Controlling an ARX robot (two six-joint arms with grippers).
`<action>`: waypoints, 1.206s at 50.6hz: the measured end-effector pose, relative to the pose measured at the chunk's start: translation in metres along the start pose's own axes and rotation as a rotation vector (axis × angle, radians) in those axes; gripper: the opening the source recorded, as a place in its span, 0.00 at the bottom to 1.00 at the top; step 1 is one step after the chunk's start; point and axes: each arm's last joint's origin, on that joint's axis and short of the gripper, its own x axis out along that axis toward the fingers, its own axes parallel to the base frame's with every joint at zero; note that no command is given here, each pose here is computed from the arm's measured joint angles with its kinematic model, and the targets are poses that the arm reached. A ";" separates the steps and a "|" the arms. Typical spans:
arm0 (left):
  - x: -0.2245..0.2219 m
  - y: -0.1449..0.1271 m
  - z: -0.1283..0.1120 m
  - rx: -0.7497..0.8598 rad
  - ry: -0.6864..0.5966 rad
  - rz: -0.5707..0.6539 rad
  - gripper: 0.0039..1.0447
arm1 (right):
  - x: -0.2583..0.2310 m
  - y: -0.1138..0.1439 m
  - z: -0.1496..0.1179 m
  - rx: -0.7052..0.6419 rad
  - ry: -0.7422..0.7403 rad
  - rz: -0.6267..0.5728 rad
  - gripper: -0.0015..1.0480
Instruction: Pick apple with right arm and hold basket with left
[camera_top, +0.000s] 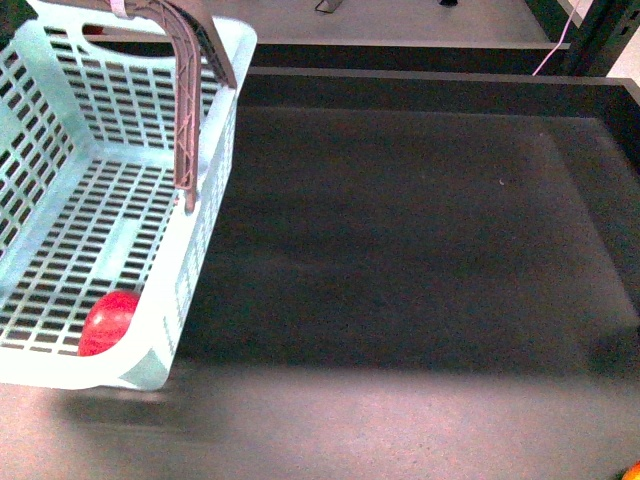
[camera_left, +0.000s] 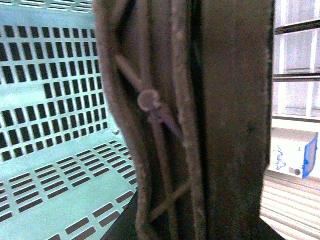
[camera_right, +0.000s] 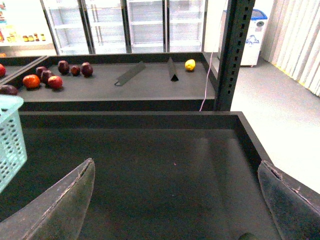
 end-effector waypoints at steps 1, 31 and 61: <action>0.006 0.001 0.001 -0.002 -0.004 0.013 0.15 | 0.000 0.000 0.000 0.000 0.000 0.000 0.92; 0.062 0.016 0.018 -0.152 -0.055 0.050 0.15 | 0.000 0.000 0.000 0.000 0.000 0.000 0.92; 0.076 0.033 0.021 -0.202 -0.079 0.091 0.15 | 0.000 0.000 0.000 0.000 0.000 0.000 0.92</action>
